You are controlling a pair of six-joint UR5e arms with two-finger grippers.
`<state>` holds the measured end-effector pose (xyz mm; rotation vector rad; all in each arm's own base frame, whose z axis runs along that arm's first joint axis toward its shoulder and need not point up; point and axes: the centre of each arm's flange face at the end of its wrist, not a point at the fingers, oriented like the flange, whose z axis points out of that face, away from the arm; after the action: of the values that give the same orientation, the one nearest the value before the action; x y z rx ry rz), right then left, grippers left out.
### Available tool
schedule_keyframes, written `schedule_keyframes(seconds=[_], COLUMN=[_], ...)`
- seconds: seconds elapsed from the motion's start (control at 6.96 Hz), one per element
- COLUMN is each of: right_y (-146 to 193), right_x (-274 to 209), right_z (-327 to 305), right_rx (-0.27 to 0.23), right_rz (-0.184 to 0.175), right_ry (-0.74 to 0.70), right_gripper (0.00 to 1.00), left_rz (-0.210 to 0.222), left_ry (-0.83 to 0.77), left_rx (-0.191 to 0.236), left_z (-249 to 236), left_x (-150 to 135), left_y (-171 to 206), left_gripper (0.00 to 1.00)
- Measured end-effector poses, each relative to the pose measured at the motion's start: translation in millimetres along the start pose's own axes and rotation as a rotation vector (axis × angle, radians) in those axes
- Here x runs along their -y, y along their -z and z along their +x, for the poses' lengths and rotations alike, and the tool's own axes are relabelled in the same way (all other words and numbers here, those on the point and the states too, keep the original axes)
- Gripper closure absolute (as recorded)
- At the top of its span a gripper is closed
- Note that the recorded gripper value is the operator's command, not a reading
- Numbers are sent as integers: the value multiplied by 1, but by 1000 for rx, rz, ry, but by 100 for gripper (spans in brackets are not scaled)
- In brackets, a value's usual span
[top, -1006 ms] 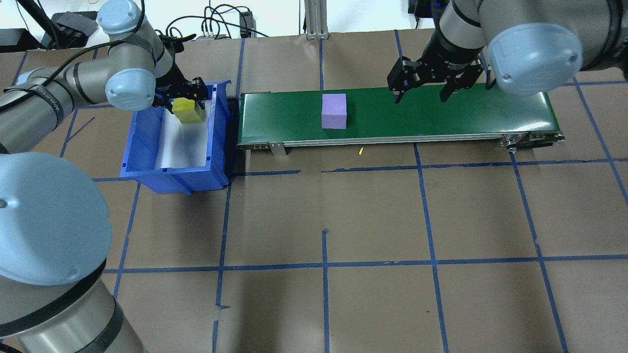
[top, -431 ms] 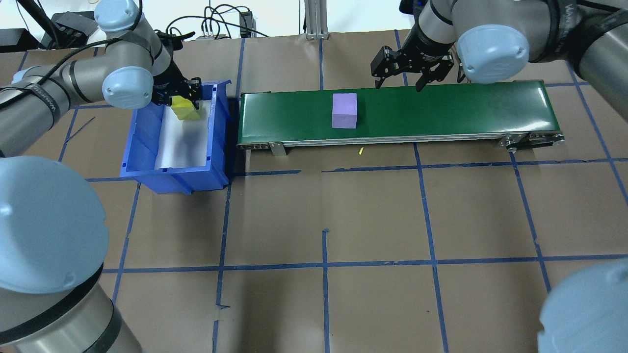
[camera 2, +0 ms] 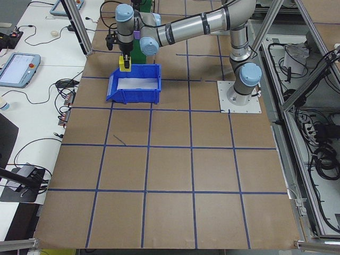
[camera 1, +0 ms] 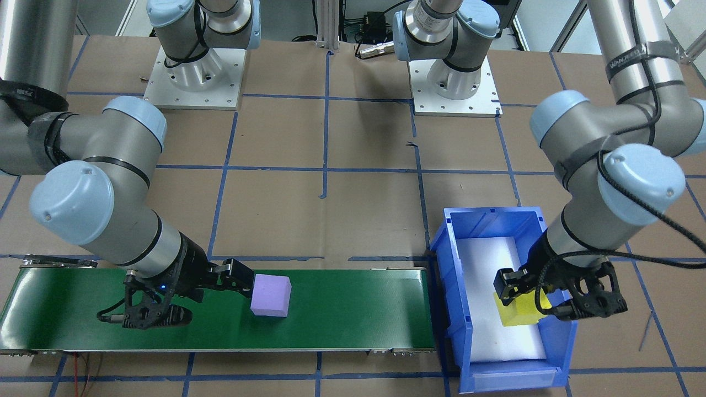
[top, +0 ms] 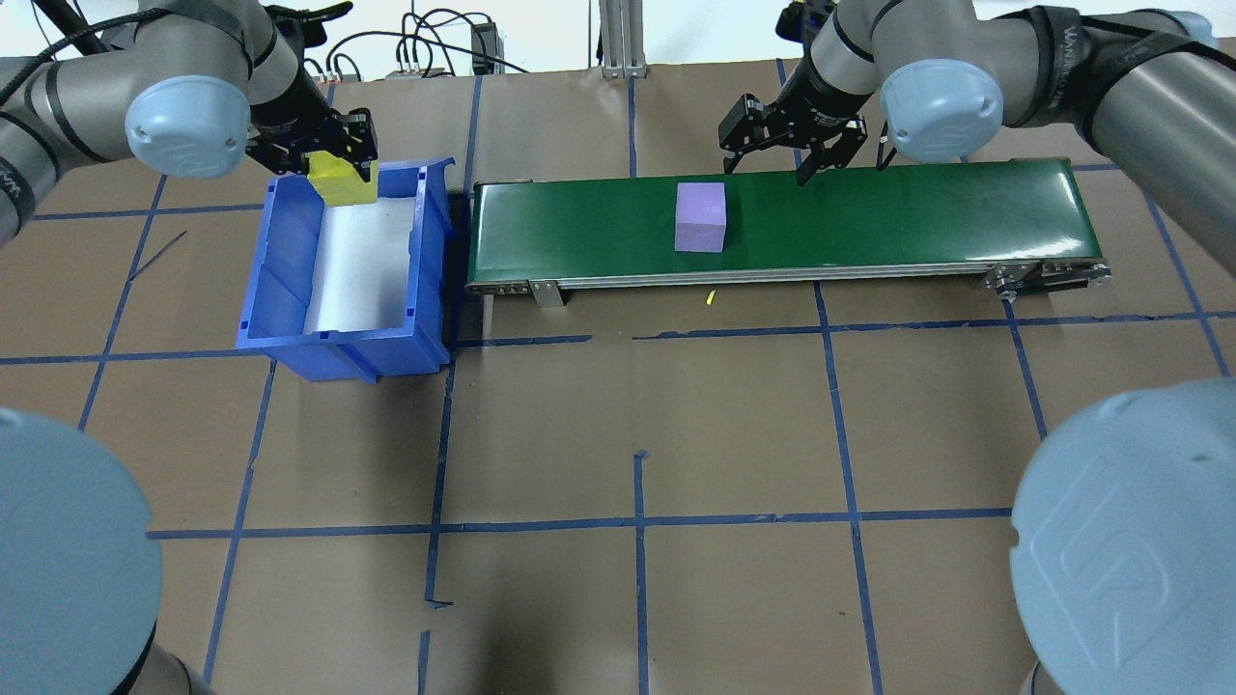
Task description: Move block left to right into plate
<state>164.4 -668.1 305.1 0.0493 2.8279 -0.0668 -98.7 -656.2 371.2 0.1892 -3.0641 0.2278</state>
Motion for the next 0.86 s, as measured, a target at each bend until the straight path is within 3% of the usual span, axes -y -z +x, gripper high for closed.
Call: schedule_keyframes(seconds=[0.29, 0.72, 0.86], right_y=[-8, -14, -17], right_x=[-4, -7, -9], right_z=[4, 6, 8], right_rx=[-3, -5, -17], right_rz=[-16, -27, -30], right_ry=[-20, -39, -38], right_gripper=[0, 4, 14], left_rz=[-19, 7, -2], left_ry=[-48, -77, -80], left_rx=[-28, -52, -50], left_z=[82, 126, 131], left_x=[-30, -30, -34], left_y=[-10, -74, -92], left_gripper=[74, 68, 49])
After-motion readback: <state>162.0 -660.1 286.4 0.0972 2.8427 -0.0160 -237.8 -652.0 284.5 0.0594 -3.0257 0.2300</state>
